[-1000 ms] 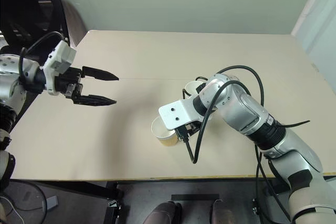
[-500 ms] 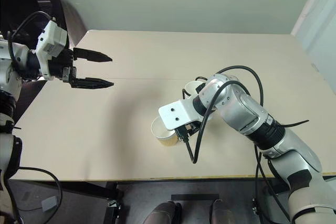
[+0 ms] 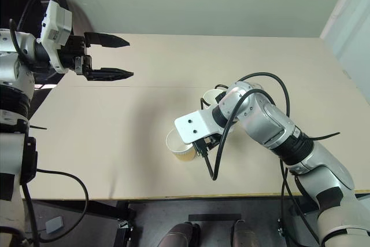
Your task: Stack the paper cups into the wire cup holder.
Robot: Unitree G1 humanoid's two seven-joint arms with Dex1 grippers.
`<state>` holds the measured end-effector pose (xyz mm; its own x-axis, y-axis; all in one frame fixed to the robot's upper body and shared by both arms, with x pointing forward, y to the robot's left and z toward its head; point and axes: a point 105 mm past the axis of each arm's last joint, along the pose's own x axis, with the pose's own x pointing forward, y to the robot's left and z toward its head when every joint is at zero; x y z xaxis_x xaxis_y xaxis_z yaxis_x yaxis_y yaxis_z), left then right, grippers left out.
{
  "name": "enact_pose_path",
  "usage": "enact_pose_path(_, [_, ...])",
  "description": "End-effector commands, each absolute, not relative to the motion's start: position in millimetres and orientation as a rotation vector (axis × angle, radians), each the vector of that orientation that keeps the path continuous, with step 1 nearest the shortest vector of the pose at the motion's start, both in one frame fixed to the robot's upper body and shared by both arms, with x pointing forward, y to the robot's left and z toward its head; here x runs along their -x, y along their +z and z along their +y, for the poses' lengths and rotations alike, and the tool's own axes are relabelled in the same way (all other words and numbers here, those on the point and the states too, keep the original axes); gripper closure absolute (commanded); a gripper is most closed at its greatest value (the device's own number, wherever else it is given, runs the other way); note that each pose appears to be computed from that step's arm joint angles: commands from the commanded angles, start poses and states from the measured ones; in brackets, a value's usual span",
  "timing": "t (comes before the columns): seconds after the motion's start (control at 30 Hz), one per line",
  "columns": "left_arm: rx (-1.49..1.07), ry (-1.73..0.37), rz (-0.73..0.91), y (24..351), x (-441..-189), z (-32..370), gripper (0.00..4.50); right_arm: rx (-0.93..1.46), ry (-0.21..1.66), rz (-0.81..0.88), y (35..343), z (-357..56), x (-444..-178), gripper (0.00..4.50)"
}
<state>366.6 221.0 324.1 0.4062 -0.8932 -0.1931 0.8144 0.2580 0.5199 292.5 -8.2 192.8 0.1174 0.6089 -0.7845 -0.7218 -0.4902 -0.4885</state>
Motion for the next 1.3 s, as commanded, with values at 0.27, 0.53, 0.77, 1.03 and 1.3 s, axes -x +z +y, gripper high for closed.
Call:
enact_pose_path(0.27, [-0.561,-1.21,-0.293,348.7,-362.3,206.1,0.0,1.362,1.579,0.054,208.5,-5.9,-290.4,1.64])
enact_pose_path(0.53, [-0.509,-1.25,-0.346,354.4,-363.6,192.1,0.0,1.359,1.576,0.06,207.5,-6.4,-289.5,1.64])
enact_pose_path(0.77, [-0.477,-1.287,-0.365,354.2,-364.4,181.6,0.0,1.356,1.58,0.06,207.3,-6.0,-288.5,1.64])
enact_pose_path(1.03, [-0.459,-1.33,-0.367,352.9,-364.2,170.2,0.0,1.355,1.586,0.062,206.7,-5.5,-286.8,1.64])
enact_pose_path(1.3, [-0.452,-1.346,-0.363,350.4,-363.6,167.6,0.0,1.353,1.594,0.071,203.9,-7.0,-284.9,1.64])
